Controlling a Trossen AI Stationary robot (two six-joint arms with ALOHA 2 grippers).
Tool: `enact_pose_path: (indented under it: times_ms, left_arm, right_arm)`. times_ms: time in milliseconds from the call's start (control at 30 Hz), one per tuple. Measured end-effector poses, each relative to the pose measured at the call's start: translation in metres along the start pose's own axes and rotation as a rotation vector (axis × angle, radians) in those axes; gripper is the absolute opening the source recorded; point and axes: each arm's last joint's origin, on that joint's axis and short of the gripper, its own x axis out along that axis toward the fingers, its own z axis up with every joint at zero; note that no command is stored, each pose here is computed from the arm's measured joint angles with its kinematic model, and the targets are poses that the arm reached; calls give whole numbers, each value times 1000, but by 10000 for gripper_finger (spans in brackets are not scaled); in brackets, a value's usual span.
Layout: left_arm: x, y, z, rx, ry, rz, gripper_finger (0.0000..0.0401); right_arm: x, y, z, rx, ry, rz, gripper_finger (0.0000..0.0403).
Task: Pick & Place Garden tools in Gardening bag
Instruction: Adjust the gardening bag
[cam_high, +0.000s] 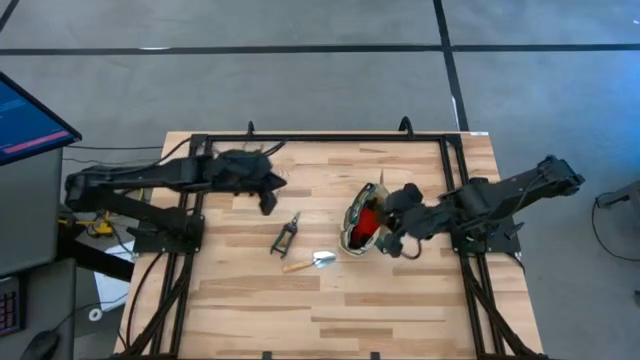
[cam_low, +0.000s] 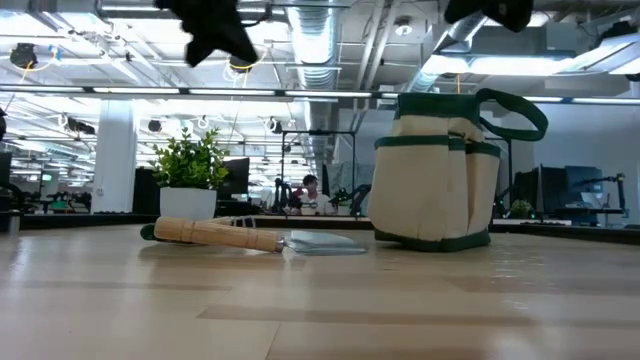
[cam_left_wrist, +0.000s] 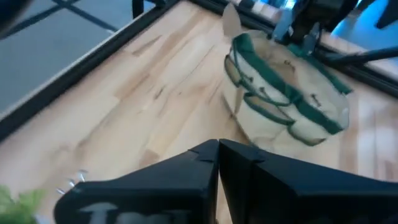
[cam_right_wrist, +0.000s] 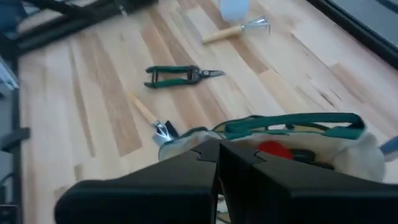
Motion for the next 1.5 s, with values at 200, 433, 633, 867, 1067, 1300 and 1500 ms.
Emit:
enact_pose_path:
  times_ms: [200, 433, 633, 867, 1067, 1300, 1500]
  left_arm:
    - [-21, 3, -39, -115, -104, -71, 1]
    - [-24, 8, -64, -123, -155, -23, 1]
    - [-5, 13, -87, -163, -66, 28, 1]
    - [8, 9, -88, -244, -82, 62, 1]
    - [14, 9, -88, -240, -94, 105, 1]
    - [19, 11, -88, -221, -79, 107, 1]
    - [20, 15, -86, -182, -66, 89, 1]
  right_arm:
    - [-19, -7, 6, 37, -45, 72, 0]
    - [-20, -8, 6, 112, -43, 83, 0]
    - [-11, -7, 8, 129, 2, 110, 0]
    - [0, -13, 14, 75, 4, 78, 0]
    - [7, -20, 18, 41, 9, 48, 0]
    - [23, -13, 17, 268, 83, 162, 0]
    - [77, 12, 12, 332, 104, 161, 0]
